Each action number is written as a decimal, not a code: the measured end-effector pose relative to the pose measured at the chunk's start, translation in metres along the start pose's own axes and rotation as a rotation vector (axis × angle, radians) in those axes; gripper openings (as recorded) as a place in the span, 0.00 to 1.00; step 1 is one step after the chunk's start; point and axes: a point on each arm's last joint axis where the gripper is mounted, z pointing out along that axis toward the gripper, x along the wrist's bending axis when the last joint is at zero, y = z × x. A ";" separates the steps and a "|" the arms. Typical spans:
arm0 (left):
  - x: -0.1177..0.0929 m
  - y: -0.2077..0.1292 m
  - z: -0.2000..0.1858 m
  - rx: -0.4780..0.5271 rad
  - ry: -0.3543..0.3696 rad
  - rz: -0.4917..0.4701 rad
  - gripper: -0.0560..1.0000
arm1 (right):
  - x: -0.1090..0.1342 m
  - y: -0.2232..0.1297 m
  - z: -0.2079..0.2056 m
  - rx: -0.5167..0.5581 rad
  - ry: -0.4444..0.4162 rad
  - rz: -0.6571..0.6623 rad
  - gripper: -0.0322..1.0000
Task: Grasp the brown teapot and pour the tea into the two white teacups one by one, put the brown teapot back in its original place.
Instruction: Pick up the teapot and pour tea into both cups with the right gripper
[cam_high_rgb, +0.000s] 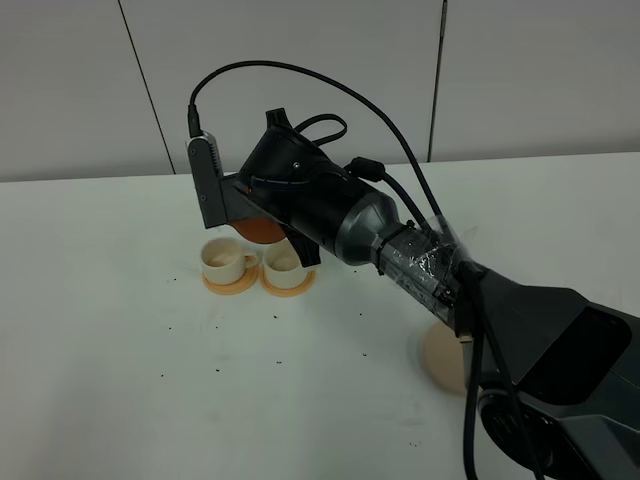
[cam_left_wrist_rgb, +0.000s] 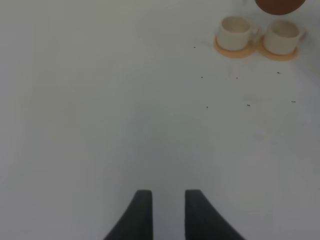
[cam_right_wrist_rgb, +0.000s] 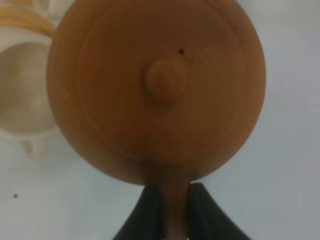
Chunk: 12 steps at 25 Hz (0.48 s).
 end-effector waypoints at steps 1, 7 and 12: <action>0.000 0.000 0.000 0.000 0.000 0.000 0.27 | 0.002 0.001 0.002 0.002 0.004 -0.002 0.12; 0.000 0.000 0.000 0.000 0.000 0.000 0.27 | 0.008 0.003 0.010 0.003 0.017 -0.011 0.12; 0.000 0.000 0.000 0.000 0.000 0.000 0.27 | 0.007 0.002 0.010 0.007 0.012 -0.018 0.12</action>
